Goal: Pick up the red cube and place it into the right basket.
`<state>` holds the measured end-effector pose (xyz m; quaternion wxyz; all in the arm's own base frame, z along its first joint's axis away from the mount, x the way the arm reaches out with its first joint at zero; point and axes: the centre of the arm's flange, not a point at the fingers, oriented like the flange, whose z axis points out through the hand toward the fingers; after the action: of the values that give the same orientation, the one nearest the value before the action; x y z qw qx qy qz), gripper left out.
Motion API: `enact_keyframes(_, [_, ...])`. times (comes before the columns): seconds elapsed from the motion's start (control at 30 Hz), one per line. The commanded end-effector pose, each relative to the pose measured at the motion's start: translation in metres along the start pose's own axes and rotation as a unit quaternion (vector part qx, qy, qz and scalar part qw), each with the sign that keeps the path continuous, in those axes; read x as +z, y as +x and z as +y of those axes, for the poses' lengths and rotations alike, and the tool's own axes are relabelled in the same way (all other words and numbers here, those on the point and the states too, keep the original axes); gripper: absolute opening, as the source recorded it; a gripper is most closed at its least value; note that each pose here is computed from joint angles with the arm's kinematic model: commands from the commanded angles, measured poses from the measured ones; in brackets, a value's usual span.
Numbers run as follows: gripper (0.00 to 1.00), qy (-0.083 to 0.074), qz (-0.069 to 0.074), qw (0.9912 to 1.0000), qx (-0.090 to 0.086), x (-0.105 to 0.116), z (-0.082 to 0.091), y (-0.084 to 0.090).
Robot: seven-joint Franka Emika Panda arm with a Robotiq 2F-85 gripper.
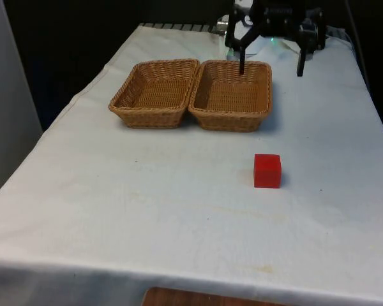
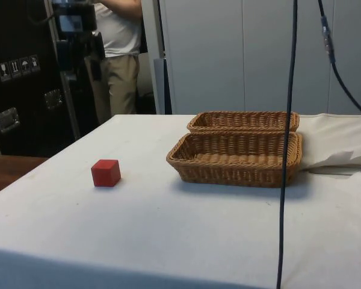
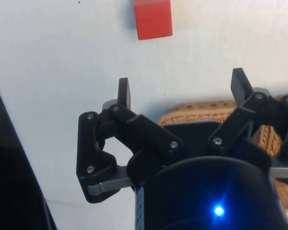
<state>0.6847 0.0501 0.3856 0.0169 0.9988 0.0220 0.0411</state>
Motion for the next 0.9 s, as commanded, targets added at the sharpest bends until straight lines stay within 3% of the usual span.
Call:
enact_keyframes(0.0, [1.0,0.006,0.005,0.99997,-0.001,0.005,-0.002,0.0])
enact_keyframes(0.57, [1.0,0.016,-0.001,0.99984,-0.006,0.07,-0.025,0.002])
enact_keyframes(0.6, [1.0,0.011,-0.003,0.99992,-0.005,0.067,-0.022,0.001])
enact_keyframes(0.63, [1.0,0.017,-0.002,0.99982,-0.007,0.074,-0.026,0.002])
enact_keyframes(0.87, [1.0,0.022,-0.004,0.99947,-0.024,0.101,-0.037,0.0])
